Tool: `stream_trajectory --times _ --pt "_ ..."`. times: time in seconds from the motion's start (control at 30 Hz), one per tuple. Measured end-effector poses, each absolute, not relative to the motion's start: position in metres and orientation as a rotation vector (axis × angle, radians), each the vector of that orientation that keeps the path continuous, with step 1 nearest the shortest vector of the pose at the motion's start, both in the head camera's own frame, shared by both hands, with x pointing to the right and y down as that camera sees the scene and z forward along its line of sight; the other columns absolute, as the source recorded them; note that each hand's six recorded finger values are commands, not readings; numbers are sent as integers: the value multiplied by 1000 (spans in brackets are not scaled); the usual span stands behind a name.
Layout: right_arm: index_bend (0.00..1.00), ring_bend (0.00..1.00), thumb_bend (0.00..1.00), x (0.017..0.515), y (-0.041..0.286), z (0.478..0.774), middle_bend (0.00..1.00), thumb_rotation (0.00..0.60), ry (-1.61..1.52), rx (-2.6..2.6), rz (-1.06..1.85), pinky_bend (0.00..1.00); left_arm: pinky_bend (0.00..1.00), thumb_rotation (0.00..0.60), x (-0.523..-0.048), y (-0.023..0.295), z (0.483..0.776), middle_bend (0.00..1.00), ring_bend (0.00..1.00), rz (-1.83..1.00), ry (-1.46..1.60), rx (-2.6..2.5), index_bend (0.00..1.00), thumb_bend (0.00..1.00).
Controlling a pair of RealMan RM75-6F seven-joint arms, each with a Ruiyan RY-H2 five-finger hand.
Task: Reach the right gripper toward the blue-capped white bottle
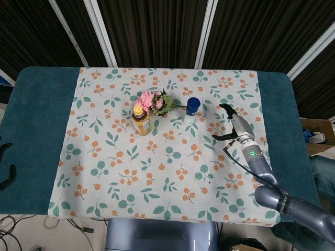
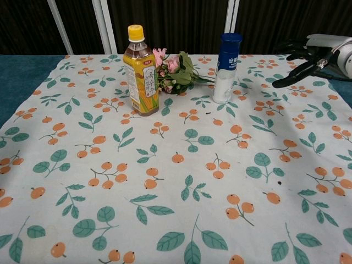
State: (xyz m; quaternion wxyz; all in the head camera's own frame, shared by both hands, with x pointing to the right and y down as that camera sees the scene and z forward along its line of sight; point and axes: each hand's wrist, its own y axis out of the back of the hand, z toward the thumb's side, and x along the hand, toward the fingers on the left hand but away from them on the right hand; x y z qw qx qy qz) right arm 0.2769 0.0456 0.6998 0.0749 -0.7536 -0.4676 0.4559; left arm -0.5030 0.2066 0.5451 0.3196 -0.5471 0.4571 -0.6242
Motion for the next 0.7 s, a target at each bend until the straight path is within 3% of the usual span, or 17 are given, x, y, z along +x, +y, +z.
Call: stream_trajectory --times 0.7 --pt "130 89 203 219 12 749 116 600 -1483 -2282 1400 193 0 600 -507 205 546 27 40 -1666 1226 -1444 185 501"
